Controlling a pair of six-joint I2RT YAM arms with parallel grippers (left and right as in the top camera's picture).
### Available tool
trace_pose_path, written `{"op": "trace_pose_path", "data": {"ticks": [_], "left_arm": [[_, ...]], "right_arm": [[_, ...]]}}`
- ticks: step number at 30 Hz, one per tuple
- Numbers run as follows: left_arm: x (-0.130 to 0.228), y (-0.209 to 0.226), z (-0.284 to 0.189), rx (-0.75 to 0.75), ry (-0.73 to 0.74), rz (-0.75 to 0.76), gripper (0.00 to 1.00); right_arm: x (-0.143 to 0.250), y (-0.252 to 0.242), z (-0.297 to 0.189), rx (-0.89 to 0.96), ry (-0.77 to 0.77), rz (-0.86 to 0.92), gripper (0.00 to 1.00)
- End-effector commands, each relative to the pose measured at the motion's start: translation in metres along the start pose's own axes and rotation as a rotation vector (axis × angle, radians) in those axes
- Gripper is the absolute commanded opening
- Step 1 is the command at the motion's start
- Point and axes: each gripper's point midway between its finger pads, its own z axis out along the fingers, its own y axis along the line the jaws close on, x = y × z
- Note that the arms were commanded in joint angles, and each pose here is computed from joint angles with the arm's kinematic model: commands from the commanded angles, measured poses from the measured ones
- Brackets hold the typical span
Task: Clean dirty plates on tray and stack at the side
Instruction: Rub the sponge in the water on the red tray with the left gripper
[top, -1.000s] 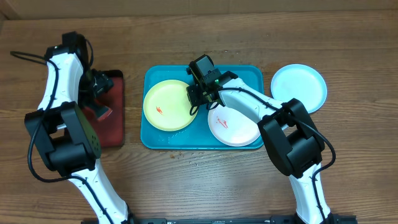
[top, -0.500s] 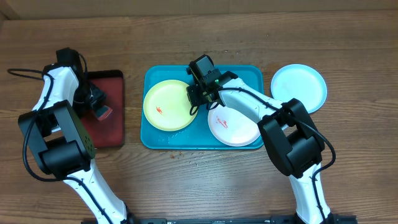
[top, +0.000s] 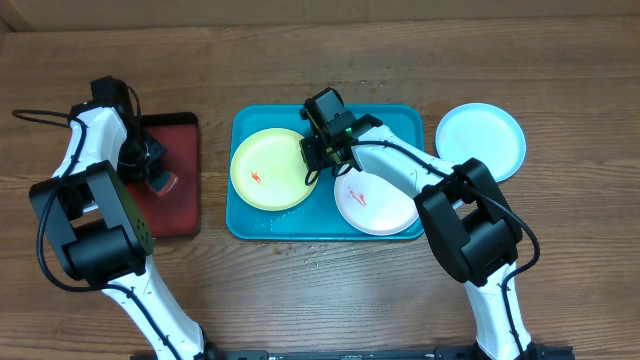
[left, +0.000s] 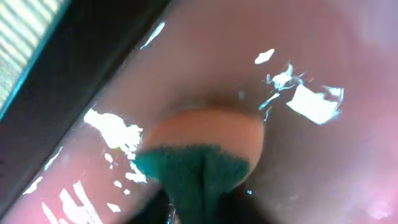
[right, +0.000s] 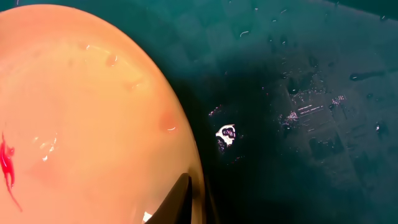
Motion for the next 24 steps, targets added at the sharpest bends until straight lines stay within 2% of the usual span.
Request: {"op": "trace_pose_path", "data": {"ticks": [1, 8, 9, 10, 13, 16, 18, 19, 20, 21, 22, 24], "left_arm": [[0.01, 0.003, -0.004, -0.004, 0.035, 0.007, 1.0], [0.038, -0.009, -0.008, 0.083, 0.171, 0.01, 1.0], [0.04, -0.011, -0.008, 0.095, 0.179, 0.01, 0.97], [0.04, -0.012, -0.008, 0.104, 0.182, 0.01, 0.9], [0.039, -0.014, -0.008, 0.111, 0.177, 0.008, 0.55], [0.035, -0.015, -0.008, 0.113, 0.163, 0.008, 0.24], [0.034, -0.015, -0.007, 0.114, 0.155, 0.007, 0.13], [0.033, -0.015, -0.007, 0.115, 0.151, 0.007, 0.12], [0.031, -0.016, -0.007, 0.116, 0.146, 0.006, 0.13], [0.03, -0.016, -0.007, 0.119, 0.139, 0.006, 0.2], [0.028, -0.018, -0.007, 0.123, 0.131, 0.005, 0.33], [0.021, -0.019, -0.006, 0.126, 0.103, 0.004, 0.84]], "right_arm": [[0.03, -0.015, 0.019, 0.047, 0.083, 0.011, 0.09], [0.028, -0.015, 0.019, 0.044, 0.074, 0.01, 0.09], [0.028, -0.015, 0.019, 0.044, 0.074, 0.01, 0.09], [0.028, -0.015, 0.019, 0.044, 0.074, 0.01, 0.09], [0.028, -0.015, 0.019, 0.044, 0.074, 0.01, 0.09], [0.028, -0.015, 0.019, 0.044, 0.074, 0.01, 0.09], [0.028, -0.015, 0.019, 0.044, 0.074, 0.01, 0.09], [0.028, -0.015, 0.019, 0.044, 0.074, 0.01, 0.09], [0.028, -0.015, 0.019, 0.044, 0.074, 0.01, 0.09], [0.028, -0.015, 0.019, 0.044, 0.074, 0.01, 0.09], [0.028, -0.015, 0.019, 0.044, 0.074, 0.01, 0.09], [0.028, -0.015, 0.019, 0.044, 0.074, 0.01, 0.09]]}}
